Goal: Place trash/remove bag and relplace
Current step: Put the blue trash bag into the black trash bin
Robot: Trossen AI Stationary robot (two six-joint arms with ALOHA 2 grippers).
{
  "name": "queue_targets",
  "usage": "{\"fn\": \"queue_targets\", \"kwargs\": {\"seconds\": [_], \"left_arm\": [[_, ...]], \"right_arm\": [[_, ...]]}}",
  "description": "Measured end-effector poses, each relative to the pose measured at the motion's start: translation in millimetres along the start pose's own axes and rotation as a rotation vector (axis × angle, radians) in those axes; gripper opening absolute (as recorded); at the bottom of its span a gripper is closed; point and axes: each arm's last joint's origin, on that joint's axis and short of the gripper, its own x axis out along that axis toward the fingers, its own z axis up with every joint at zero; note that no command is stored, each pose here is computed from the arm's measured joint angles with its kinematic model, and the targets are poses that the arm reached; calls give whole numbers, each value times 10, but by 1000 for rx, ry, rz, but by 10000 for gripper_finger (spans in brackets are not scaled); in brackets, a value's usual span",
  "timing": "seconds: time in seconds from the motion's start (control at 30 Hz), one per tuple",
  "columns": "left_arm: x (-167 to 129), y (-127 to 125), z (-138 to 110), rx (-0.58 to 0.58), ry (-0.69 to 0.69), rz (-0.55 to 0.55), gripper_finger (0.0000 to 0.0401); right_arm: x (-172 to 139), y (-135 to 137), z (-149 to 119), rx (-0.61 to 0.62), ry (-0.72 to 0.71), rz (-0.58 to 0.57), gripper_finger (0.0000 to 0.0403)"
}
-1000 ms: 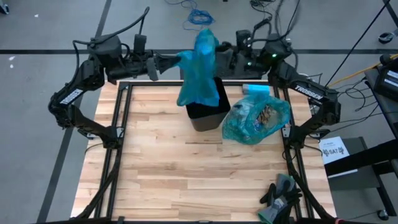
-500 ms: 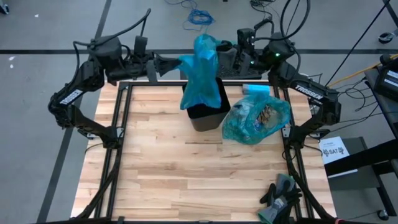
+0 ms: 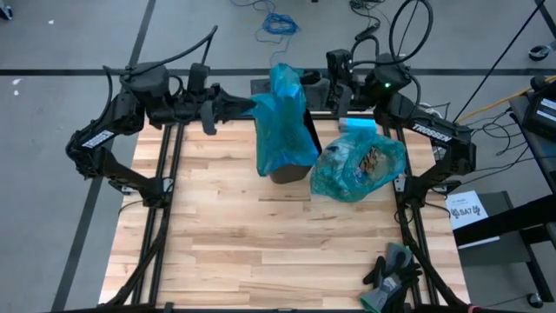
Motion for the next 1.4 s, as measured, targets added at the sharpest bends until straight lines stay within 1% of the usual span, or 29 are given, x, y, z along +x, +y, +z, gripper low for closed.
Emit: {"fn": "queue_targets", "kwargs": {"seconds": [0.17,0.33,0.43,0.57,0.67,0.77,0.87,0.93,1.1,1.17,1.3,1.4], "left_arm": [[2,-94,-34,-22,2,-51,0],[-2,-197,-51,-24,-11,-113,0],[-4,-227,-69,-26,-5,-127,0],[43,-246,-111,-27,13,-134,0],[118,-213,-148,-51,35,-114,0],[191,-117,-150,-69,46,-64,0],[229,12,-133,-82,58,4,0],[235,104,-110,-112,61,48,0],[284,234,-138,-163,110,42,0],[312,233,-194,-164,137,34,0],[399,224,-414,-168,207,41,0],[436,132,-577,-168,246,36,0]], "right_arm": [[41,96,-77,39,-4,12,150],[46,231,-119,34,-25,27,150],[49,294,-138,40,-33,41,150],[58,376,-185,47,-59,20,150],[65,378,-201,35,-80,-15,150],[48,321,-170,49,-86,-47,150],[41,265,-149,70,-90,-73,150],[38,248,-140,81,-93,-78,150],[54,284,-180,90,-80,-67,150],[66,303,-220,95,-60,-69,150],[94,323,-346,94,-14,-130,150],[121,391,-425,104,-3,-126,150]]}}
